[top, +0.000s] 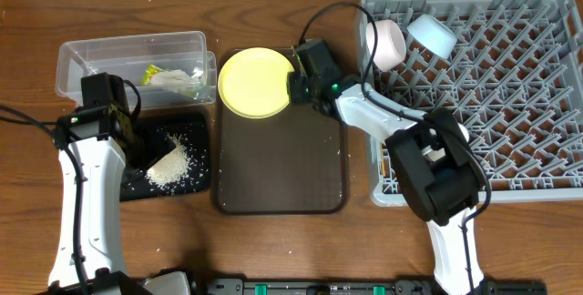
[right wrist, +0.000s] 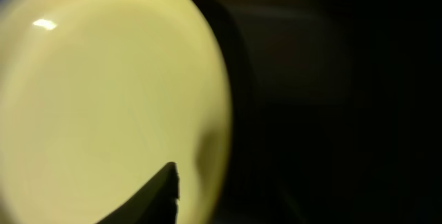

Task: Sort waste into correct bins and load items into the dishwasher rack
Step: 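Reach the right gripper to the yellow plate and grasp its edge, then lift the yellow plate with the right gripper over to the rack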

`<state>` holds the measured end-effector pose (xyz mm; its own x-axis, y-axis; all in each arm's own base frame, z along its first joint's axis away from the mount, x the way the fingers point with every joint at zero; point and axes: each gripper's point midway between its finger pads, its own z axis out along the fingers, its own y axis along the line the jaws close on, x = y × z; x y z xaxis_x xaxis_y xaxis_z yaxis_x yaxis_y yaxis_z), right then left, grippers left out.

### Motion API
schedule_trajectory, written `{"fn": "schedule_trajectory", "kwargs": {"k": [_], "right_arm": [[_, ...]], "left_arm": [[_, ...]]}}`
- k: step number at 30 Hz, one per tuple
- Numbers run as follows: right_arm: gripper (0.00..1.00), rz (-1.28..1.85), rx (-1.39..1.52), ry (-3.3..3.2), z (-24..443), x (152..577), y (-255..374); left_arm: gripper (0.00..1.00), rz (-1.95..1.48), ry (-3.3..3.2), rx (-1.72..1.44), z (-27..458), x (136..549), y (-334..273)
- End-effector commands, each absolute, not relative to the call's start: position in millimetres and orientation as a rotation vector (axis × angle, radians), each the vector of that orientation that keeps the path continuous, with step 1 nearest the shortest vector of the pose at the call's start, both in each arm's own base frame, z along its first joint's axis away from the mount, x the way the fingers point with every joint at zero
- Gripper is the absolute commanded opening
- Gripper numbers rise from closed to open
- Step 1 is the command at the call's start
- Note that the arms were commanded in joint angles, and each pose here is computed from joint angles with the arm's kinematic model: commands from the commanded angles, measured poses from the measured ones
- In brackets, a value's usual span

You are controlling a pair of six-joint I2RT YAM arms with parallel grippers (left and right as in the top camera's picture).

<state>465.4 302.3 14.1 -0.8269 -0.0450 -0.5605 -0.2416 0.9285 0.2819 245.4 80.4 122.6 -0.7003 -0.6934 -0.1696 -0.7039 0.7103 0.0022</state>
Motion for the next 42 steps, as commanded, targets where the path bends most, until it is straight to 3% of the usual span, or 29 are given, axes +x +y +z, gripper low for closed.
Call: {"fn": "schedule_trajectory", "kwargs": {"k": [1, 10, 20, 29, 37, 42], "right_arm": [[0.31, 0.396, -0.161, 2.544, 2, 459, 303], [0.02, 0.29, -0.137, 2.654, -7, 444, 276], [0.01, 0.238, -0.135, 2.628, 53, 447, 238], [0.01, 0.11, -0.276, 2.438, 172, 440, 187], [0.01, -0.376, -0.247, 2.256, 265, 423, 81], [0.01, -0.781, -0.231, 2.19, 298, 410, 19]], "left_arm": [[0.88, 0.101, 2.743, -1.141, 126, 246, 82], [0.88, 0.102, 2.744, -1.141, 126, 246, 82], [0.88, 0.101, 2.743, -1.141, 126, 246, 82], [0.88, 0.102, 2.744, -1.14, 126, 246, 82], [0.88, 0.101, 2.743, -1.141, 126, 246, 82], [0.88, 0.101, 2.743, -1.141, 126, 246, 82]]}}
